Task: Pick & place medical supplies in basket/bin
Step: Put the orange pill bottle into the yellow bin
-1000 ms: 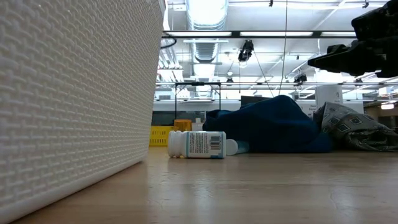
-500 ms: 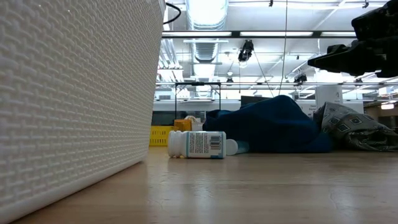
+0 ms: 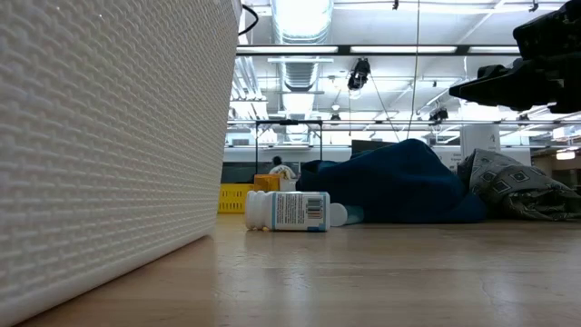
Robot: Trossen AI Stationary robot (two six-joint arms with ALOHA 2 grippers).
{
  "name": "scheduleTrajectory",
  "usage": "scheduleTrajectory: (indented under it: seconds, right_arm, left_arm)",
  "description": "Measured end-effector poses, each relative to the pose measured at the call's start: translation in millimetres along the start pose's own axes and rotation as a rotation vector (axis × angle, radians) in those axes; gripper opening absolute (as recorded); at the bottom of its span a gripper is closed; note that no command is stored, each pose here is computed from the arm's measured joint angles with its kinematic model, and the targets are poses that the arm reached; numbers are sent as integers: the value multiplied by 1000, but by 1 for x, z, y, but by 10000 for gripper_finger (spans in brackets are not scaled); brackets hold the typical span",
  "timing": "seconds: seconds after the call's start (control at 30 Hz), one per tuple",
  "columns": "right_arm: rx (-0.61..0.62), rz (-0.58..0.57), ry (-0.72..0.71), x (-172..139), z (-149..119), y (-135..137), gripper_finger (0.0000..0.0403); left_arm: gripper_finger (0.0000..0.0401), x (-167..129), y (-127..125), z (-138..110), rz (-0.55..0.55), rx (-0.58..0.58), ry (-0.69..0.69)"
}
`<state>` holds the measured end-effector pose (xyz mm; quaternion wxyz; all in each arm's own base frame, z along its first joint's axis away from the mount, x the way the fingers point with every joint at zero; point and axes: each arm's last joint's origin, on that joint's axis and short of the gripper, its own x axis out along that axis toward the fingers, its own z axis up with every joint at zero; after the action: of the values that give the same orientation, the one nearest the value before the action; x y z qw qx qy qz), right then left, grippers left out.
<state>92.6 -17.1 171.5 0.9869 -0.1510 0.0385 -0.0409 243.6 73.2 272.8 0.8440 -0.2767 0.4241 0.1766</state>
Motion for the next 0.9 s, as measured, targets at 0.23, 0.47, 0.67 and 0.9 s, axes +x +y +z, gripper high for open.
scheduleTrajectory:
  seconds: [0.23, 0.47, 0.67, 0.9]
  right_arm:
    - [0, 0, 0, 0, 0, 0, 148]
    - [0, 0, 0, 0, 0, 0, 148]
    - [-1, -1, -2, 0, 0, 0, 148]
    - [0, 0, -1, 0, 0, 0, 148]
  left_arm:
    - [265, 0, -6, 13, -41, 111, -140]
    - [260, 2, -21, 27, -29, 295, -340]
    - [260, 24, -34, 36, -26, 376, -417]
    - [262, 72, -36, 34, -16, 388, -325]
